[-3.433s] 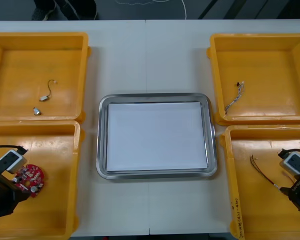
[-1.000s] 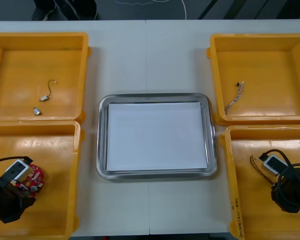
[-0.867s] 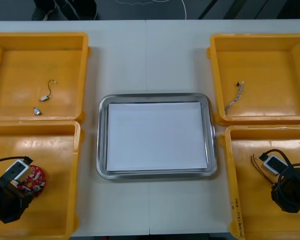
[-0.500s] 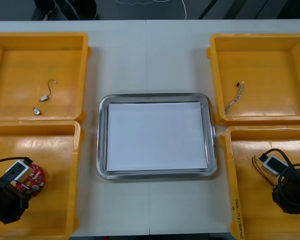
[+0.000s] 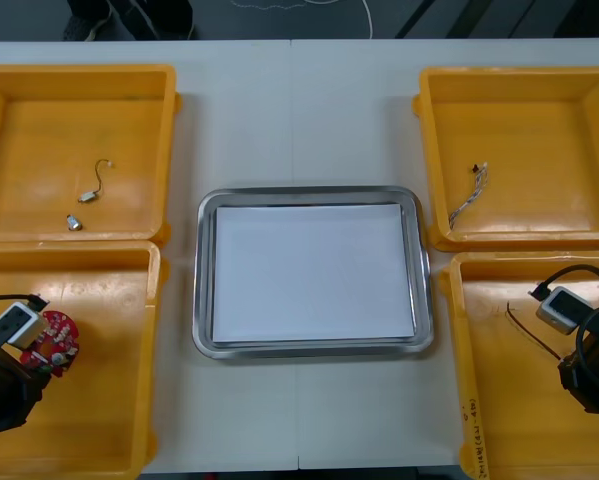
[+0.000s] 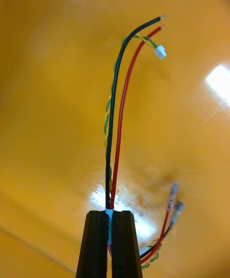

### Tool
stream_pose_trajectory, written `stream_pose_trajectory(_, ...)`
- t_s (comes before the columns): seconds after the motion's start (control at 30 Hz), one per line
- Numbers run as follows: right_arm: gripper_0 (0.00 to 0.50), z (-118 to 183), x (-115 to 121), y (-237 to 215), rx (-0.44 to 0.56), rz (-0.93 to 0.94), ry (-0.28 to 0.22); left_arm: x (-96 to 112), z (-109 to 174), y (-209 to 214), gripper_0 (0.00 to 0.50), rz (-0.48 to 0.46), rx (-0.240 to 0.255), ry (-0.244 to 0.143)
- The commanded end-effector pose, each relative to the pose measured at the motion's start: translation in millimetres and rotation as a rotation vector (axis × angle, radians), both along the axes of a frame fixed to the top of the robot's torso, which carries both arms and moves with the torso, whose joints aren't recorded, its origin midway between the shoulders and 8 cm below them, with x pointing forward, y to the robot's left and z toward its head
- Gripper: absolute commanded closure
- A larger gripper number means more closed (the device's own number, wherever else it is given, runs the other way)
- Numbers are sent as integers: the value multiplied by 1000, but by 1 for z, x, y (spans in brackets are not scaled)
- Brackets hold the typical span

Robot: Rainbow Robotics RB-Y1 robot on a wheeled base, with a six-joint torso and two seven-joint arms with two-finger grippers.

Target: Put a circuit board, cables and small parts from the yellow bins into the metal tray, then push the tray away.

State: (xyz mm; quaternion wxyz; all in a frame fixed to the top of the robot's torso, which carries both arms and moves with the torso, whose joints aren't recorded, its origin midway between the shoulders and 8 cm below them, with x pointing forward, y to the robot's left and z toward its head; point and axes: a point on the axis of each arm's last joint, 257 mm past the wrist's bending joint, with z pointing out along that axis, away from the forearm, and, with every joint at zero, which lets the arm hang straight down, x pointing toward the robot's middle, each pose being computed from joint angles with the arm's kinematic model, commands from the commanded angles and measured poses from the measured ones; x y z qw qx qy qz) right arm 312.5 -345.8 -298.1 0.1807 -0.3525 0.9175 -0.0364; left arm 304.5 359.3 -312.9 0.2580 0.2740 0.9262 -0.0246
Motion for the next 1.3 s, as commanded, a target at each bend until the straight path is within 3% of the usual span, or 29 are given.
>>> stream_pose_trajectory(0.03, 500, 43, 17, 10, -15, 50, -89, 15, 43, 6, 500, -27, 39, -74)
stream_pose_trajectory(0.13, 500, 55, 16, 12, -28, 60, -95, 15, 56, 6, 500, 6, 40, -63)
stream_pose_trajectory(0.33, 500, 68, 1, 26, 81, -68, -23, 19, 83, -2, 500, 87, 14, -51)
stream_pose_trajectory(0.7, 500, 96, -6, 59, 168, -267, -3, 29, 120, -25, 500, 178, -38, 11)
stream_pose_trajectory(0.93, 500, 107, 3, 81, 256, -368, 0, 53, 150, -66, 500, 216, -119, -40)
stream_pose_trajectory(1.3, 500, 117, 19, 111, 307, -479, -3, 67, 162, -137, 500, 234, -207, -17)
